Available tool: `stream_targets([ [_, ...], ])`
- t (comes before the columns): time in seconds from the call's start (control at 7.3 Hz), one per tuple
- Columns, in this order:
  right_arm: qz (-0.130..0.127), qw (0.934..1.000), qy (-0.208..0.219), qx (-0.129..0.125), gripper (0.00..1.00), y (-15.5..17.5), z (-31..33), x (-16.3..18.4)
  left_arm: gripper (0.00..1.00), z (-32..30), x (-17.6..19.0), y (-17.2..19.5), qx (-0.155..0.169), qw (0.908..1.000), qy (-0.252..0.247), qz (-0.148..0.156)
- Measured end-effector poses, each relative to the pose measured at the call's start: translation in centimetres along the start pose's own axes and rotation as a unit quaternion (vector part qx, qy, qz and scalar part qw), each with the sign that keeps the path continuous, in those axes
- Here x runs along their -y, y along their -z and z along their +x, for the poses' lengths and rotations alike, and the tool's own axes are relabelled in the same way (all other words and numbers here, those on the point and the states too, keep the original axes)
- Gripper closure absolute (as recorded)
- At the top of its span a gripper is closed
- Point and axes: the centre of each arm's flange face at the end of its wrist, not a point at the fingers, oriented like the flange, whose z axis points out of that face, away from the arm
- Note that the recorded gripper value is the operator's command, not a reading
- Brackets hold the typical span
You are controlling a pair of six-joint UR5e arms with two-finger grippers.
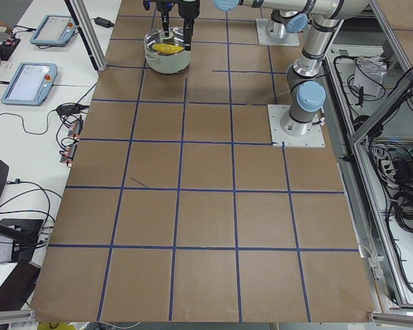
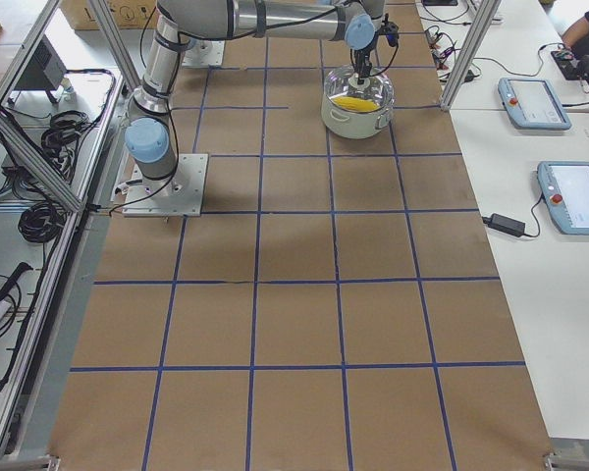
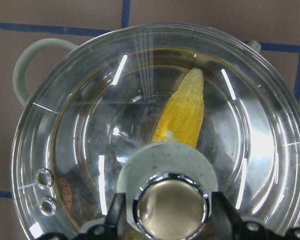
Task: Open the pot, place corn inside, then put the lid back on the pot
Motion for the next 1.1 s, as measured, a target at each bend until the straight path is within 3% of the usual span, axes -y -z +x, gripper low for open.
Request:
stream_targets([
  [0.68, 0.000, 1.0000, -0.001, 0.000, 0.44, -0.01, 0.02, 0.04, 0.00, 0.14, -0.01, -0.07, -0.002, 1.0000, 0.001, 0.000],
  [1.1, 0.001, 1.0000, -0.002, 0.000, 0.45, 0.10, 0.05, 0.05, 0.00, 0.20, -0.02, -0.07, -0.003, 1.0000, 0.001, 0.000],
])
